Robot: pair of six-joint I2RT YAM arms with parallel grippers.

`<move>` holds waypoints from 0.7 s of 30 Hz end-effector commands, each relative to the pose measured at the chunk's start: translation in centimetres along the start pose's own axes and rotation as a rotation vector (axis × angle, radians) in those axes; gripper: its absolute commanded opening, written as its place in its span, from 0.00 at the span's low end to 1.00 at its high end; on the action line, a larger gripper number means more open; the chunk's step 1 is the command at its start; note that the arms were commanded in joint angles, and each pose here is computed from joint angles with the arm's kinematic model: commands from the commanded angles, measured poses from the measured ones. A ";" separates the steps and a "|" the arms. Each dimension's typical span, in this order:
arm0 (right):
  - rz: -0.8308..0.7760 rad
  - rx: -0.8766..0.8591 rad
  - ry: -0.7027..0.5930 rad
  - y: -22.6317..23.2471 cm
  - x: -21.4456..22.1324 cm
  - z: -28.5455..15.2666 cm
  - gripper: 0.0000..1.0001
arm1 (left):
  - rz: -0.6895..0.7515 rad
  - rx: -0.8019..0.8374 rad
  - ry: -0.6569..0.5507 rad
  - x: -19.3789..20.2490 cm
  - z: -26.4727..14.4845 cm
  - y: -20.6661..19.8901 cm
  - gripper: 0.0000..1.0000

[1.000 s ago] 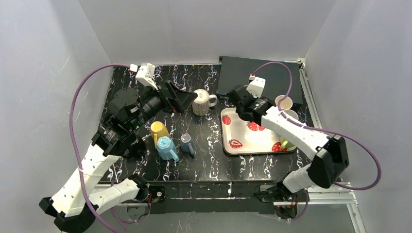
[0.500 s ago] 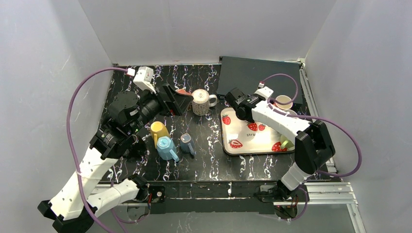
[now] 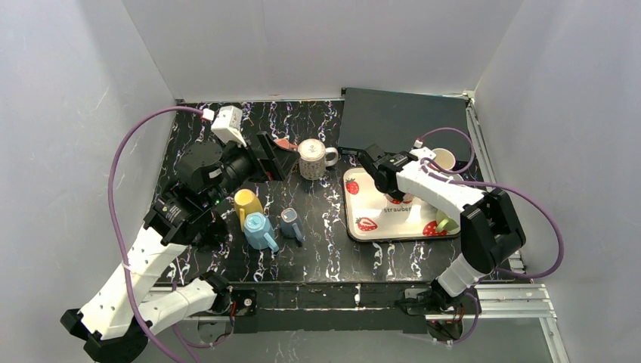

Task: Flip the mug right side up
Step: Place the cup on the tray.

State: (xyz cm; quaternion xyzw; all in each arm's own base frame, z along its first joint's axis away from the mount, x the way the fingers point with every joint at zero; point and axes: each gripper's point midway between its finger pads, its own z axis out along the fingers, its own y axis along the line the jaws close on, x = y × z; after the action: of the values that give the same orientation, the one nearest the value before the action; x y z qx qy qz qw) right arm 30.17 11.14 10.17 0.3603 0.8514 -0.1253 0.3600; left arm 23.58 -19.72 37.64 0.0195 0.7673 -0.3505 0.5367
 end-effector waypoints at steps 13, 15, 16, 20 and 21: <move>0.120 -0.029 -0.026 1.1 -3.0 2.1 0.01 | -0.004 -0.045 0.005 0.2 0.0 0.8 0.97; 0.124 -0.032 -0.028 1.4 -3.0 2.4 0.15 | -0.006 -0.046 0.007 0.2 0.0 0.8 0.97; 0.126 -0.033 -0.029 1.5 -3.1 2.5 0.20 | -0.006 -0.048 0.009 0.2 0.0 0.8 0.97; 0.129 -0.033 -0.032 2.3 -3.1 2.9 0.29 | -0.005 -0.050 0.010 0.2 -0.1 0.9 0.97; 0.128 -0.036 -0.031 2.6 -3.1 3.0 0.32 | -0.004 -0.049 0.012 0.2 -0.1 0.8 0.97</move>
State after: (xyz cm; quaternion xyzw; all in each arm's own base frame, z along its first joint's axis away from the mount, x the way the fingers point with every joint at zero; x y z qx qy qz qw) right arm 32.10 9.20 8.65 0.3890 0.8449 -0.1161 0.3483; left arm 23.82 -19.46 36.55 0.0107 0.7812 -0.3357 0.5262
